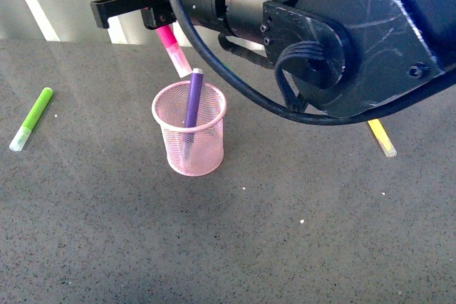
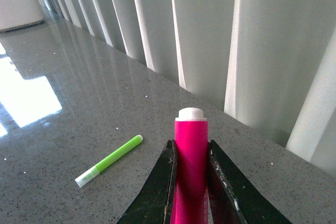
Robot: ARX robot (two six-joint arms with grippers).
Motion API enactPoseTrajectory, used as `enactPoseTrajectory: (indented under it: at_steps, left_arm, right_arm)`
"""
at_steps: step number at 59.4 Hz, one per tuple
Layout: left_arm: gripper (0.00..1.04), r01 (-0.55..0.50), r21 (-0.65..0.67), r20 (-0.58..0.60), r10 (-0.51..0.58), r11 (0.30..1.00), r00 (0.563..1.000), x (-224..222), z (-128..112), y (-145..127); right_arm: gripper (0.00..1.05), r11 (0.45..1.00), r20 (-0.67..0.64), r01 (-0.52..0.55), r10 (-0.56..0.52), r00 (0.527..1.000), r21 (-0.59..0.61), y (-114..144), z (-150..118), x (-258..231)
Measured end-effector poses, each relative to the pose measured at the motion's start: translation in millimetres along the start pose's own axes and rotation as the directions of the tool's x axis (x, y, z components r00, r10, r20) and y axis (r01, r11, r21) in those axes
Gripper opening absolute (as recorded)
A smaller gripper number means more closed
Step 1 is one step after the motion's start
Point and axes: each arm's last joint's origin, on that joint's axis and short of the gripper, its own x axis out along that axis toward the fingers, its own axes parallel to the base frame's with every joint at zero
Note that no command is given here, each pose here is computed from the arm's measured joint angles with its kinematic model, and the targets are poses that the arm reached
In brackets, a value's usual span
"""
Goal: Insert purple and pink pens into pink cup
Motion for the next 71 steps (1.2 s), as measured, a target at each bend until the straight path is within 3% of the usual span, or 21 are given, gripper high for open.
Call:
enactPoseTrajectory:
  at_steps: [66, 71]
  left_arm:
    - [0.98, 0.000, 0.000, 0.000, 0.000, 1.000, 1.000, 0, 0, 0]
    - [0.98, 0.000, 0.000, 0.000, 0.000, 1.000, 1.000, 0, 0, 0]
  right_arm:
    - [0.12, 0.998, -0.082, -0.009, 0.014, 0.997, 0.060, -3, -41, 19]
    - [0.25, 0.997, -0.112, -0.002, 0.011, 0.994, 0.077, -2, -47, 16]
